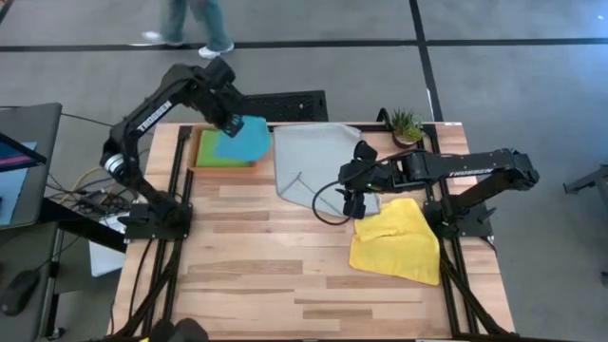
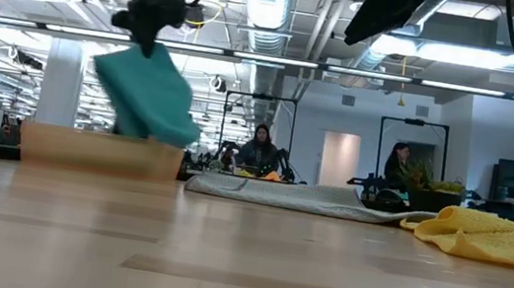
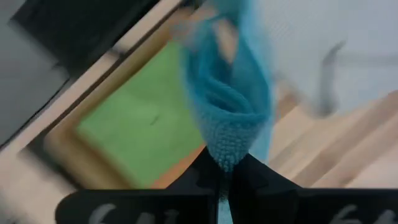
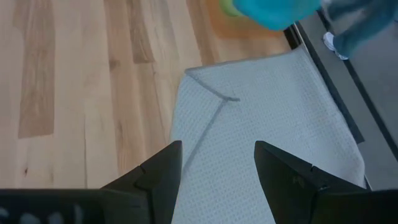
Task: Fold microfiber towels
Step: Put the blue microfiber towel into the orange bin
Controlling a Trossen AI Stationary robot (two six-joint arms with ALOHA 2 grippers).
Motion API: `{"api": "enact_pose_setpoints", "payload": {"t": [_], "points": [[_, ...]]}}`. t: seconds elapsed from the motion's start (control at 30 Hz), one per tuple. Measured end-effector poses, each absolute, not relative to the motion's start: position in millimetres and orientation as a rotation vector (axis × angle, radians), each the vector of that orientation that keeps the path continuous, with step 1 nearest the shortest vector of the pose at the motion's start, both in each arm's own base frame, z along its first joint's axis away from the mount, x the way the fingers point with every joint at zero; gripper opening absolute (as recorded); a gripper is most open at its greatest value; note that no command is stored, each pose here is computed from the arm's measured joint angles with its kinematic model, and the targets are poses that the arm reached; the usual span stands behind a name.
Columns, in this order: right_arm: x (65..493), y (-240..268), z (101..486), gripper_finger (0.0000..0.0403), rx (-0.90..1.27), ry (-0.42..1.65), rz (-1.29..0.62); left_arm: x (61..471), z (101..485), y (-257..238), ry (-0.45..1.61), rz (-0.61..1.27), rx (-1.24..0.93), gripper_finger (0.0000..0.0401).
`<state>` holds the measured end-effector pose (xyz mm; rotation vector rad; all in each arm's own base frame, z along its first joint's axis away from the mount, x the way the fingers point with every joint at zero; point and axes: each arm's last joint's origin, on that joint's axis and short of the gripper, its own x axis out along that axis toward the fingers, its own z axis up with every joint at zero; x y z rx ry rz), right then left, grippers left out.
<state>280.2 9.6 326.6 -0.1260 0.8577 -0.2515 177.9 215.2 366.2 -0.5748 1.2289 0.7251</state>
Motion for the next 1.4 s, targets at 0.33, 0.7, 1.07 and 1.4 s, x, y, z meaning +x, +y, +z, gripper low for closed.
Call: {"api": "enact_pose_setpoints", "payload": {"t": [0.33,0.7,1.07,1.4], "points": [[280.4,8.6,326.7,0.0226,-0.141,0.859,-0.247,150.9,374.6,216.8,1.314,0.871,-0.569,0.0],[280.7,6.0,326.9,0.0226,-0.136,0.856,-0.256,165.7,413.1,218.6,0.951,0.655,-0.569,0.0],[280.6,-6.7,326.8,0.0226,-0.141,0.866,-0.285,173.5,390.5,225.9,0.986,0.583,-0.626,0.0],[280.3,-11.5,326.7,0.0226,-0.141,0.87,-0.297,181.5,376.2,231.7,0.986,0.541,-0.659,0.0]]}}
